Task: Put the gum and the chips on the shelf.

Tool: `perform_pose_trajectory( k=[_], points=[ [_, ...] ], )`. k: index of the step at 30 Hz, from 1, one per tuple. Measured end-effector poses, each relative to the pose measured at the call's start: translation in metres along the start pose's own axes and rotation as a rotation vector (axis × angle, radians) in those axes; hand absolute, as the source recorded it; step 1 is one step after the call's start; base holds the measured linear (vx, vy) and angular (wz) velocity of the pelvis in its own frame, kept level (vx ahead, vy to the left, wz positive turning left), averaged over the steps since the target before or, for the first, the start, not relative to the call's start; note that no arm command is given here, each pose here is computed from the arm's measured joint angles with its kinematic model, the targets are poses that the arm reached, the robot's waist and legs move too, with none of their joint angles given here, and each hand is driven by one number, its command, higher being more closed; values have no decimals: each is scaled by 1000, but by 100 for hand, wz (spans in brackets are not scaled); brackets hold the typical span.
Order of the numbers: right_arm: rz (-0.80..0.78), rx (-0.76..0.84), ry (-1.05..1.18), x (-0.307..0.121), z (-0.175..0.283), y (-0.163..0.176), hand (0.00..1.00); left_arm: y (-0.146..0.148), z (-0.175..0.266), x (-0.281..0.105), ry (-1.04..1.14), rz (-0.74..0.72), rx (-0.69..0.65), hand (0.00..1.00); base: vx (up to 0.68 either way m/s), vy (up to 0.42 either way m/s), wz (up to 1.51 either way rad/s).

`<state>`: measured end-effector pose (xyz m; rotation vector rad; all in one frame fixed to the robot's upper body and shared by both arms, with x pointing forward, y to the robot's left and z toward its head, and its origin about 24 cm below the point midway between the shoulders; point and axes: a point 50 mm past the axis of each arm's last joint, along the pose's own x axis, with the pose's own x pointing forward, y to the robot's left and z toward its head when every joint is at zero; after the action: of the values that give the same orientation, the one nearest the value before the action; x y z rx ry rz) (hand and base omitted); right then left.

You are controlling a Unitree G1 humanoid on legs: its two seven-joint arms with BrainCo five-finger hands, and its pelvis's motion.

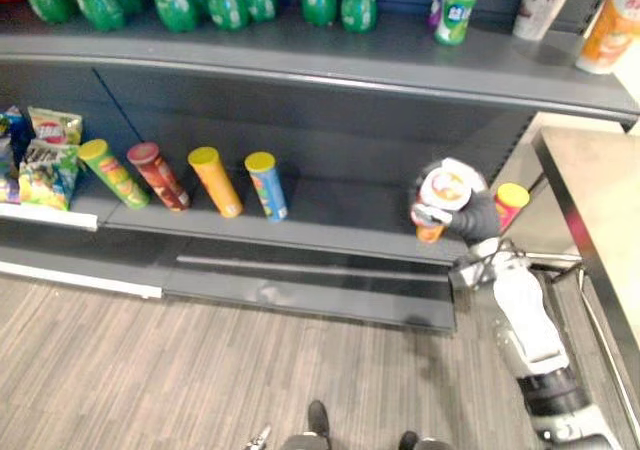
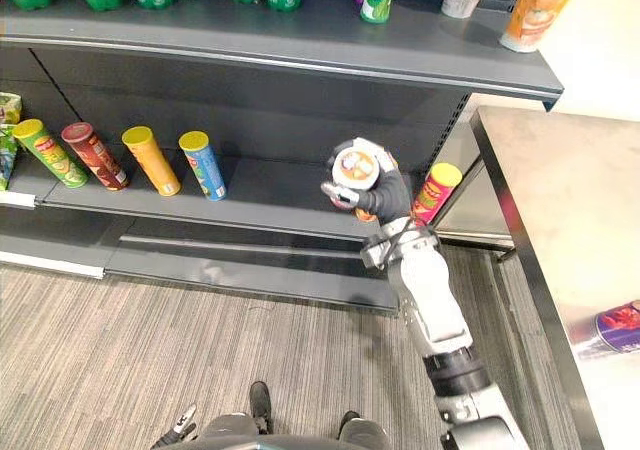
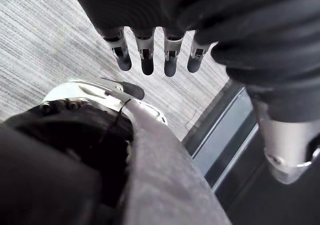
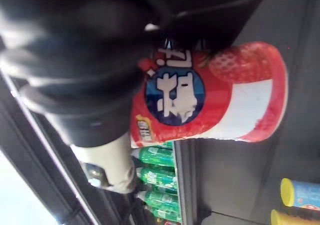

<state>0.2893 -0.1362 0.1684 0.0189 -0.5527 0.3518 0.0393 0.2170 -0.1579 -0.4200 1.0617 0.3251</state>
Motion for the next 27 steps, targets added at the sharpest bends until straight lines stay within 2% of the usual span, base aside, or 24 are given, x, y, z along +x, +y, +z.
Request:
perform_pose_trajectory(
  k=[7, 14, 21, 27],
  points=[
    [-11, -66, 53, 29, 4, -13, 100, 0, -3, 0, 24, -1, 49, 0, -19, -10, 11],
    [-182, -117, 147, 64, 2, -55, 100, -2, 0, 2, 15, -2, 47, 0, 2, 15, 16],
    [-248, -130, 96, 94, 25, -69, 100, 0, 0, 2, 31, 14, 49, 0, 43, -9, 18],
    [-261, -121, -1, 120, 59, -68, 100, -2, -1, 2, 36, 10, 49, 0, 30, -6, 4]
  ],
)
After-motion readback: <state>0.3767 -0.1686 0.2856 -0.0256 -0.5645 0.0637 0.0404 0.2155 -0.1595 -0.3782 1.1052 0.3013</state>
